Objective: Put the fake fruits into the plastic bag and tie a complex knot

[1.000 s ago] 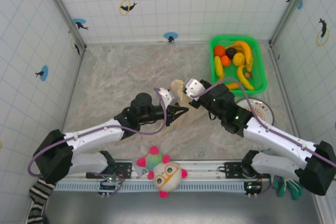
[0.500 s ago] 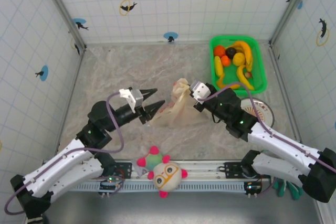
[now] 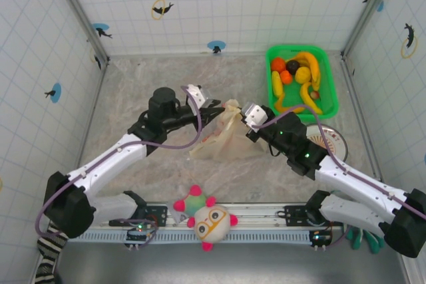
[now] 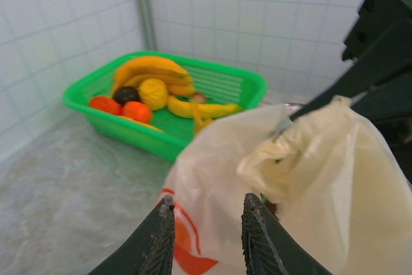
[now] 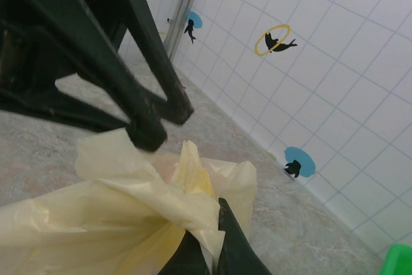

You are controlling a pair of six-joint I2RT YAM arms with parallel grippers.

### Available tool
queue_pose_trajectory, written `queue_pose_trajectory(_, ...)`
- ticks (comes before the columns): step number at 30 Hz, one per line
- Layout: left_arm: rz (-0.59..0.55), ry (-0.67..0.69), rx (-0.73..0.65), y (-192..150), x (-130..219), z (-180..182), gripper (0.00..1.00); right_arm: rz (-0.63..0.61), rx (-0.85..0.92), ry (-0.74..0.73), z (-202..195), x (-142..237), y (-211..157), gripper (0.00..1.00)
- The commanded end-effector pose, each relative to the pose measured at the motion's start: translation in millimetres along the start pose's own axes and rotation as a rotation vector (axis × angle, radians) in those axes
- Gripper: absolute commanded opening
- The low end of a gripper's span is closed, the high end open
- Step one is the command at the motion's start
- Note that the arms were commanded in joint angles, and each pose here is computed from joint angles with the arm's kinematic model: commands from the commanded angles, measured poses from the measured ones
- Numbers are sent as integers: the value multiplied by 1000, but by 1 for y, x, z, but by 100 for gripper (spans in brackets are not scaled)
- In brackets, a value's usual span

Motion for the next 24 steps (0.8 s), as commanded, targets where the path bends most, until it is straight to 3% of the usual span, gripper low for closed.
queue_pose_trajectory(1,-51,-165,-62,3,-8,-23,32,-75,-23,-26,-7,5,15,0)
queue_pose_trajectory(5,-15,-159,-74,-17,-18,-31,38,-92,-51,-36,-9,7,12,0)
queue_pose_trajectory(13,-74,-100,-20,-27,-27,-35,46,-128,-122,-16,-10,13,3,0)
queue_pose_trajectory(24,-89,-67,-41,-13,-28,-28,40,-123,-129,19,-5,17,-1,0)
Point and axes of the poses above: each hand's point on the last joint's axis, 136 mm out from that joint toward the fingers, its own x axis back along the fingers, its own z axis along the line the jaws close on, y = z × x, the point moved 3 cm from there along x, back along the fingers, and after that the axes turned 2 degrees about x, right-handed, at the moved point
